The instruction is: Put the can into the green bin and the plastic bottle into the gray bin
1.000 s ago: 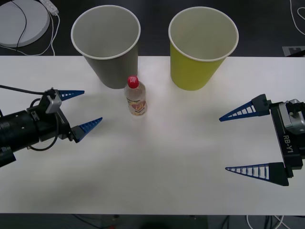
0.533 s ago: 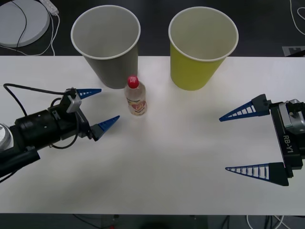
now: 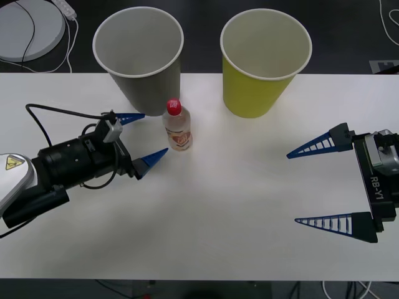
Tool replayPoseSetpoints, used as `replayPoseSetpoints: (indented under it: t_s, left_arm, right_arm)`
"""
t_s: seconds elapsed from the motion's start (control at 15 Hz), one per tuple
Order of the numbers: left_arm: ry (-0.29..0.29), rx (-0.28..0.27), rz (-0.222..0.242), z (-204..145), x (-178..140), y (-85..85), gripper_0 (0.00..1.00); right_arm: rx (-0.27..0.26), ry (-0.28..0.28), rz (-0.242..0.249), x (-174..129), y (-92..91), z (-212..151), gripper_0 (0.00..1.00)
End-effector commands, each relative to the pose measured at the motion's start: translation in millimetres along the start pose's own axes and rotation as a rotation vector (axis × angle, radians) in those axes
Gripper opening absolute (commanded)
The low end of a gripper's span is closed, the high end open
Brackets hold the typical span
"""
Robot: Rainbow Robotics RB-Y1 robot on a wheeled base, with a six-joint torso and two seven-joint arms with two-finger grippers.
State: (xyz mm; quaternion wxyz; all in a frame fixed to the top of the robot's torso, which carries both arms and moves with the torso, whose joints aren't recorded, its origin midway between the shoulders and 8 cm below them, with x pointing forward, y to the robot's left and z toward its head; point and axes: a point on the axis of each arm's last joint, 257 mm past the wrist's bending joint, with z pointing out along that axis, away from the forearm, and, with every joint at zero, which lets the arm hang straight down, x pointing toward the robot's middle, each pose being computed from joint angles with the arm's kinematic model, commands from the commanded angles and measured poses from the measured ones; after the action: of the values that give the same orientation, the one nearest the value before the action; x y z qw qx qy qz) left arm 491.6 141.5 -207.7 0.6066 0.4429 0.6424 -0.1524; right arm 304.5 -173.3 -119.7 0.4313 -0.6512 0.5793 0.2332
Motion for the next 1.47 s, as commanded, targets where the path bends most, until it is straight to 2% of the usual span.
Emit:
replayPoseSetpoints:
  t_s: [0.07, 0.6, 1.47]
  left_arm:
    - [-0.003, 0.000, -0.002, 5.4, -2.1, -2.4, 1.00]
    - [0.003, -0.013, 0.004, 24.2, -4.1, 7.0, 1.00]
    - [-0.006, -0.014, -0.004, 62.5, -16.3, 4.6, 1.00]
  right_arm:
    - [0.000, 0.000, 0.000, 0.0, 0.0, 0.0, 1.00]
    - [0.000, 0.000, 0.000, 0.0, 0.0, 0.0, 1.00]
    - [0.000, 0.000, 0.000, 0.0, 0.0, 0.0, 1.00]
